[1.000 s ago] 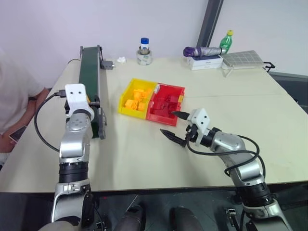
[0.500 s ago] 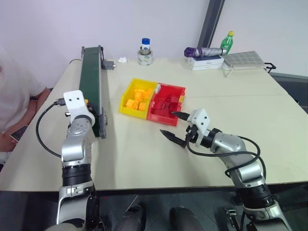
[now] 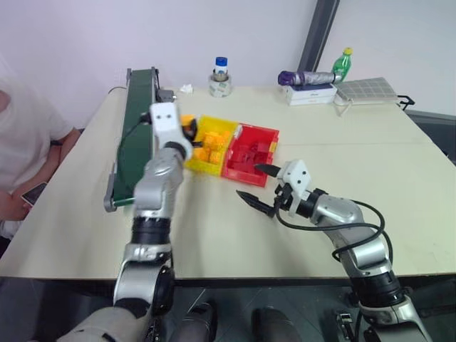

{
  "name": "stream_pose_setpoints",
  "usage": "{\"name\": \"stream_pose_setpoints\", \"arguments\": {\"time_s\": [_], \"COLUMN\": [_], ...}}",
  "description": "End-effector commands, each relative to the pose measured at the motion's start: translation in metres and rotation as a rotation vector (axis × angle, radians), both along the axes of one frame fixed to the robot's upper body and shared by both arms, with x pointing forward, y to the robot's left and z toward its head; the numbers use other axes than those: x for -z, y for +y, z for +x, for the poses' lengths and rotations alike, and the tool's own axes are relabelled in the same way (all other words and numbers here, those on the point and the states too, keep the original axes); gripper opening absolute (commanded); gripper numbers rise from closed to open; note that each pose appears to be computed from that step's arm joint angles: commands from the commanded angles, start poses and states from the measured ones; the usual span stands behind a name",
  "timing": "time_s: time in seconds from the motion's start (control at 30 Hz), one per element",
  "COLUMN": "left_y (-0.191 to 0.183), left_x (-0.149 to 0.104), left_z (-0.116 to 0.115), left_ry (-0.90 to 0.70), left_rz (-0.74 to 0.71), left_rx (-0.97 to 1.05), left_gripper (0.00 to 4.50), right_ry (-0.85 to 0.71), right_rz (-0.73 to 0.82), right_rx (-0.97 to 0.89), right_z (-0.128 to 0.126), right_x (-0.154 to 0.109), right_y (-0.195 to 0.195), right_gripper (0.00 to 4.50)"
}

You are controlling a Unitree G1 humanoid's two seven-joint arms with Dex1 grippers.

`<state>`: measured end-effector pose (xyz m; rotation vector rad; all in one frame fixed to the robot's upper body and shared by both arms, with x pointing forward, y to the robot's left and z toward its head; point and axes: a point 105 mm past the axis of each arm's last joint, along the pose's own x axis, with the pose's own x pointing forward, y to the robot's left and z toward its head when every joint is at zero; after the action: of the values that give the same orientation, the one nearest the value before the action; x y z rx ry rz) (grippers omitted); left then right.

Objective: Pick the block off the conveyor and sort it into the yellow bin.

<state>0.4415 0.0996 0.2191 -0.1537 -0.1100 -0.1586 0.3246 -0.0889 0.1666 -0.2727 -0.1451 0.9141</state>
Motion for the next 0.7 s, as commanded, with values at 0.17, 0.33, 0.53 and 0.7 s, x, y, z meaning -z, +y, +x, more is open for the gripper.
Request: {"name": "stream_pose_setpoints", "arguments": {"time_s": [0.17,0.33,0.53,0.7], "left_y": [-0.018,-0.024,-0.030,-0.023], "left_x": [-0.022,-0.026,-0.033,-0.026], "left_z": [0.026,0.034,0.032,0.004], "left_ry": [-0.078,-0.098,-0.142,-0.191], "left_rz": [0.051,0.071,0.038,0.012], "left_rx": [-0.057,-0.063,0.003,0.166], "left_gripper": [1.33,2.75,4.43,4.43], "right_ry": [-0.059,-0.058,-0.056,-0.055], "right_rz": [0.010,0.011,0.012,0.006], "right_rx": [0.019,0.026,0.030,0.025], "right_z": [-0.004,-0.007,-0.006,-0.007], "right_x": [-0.014,-0.013,-0.013,-0.012], "right_y": [-0.003,-0.003,-0.004,-0.005], "right_gripper": [4.50,4.50,4.50,4.50]}}
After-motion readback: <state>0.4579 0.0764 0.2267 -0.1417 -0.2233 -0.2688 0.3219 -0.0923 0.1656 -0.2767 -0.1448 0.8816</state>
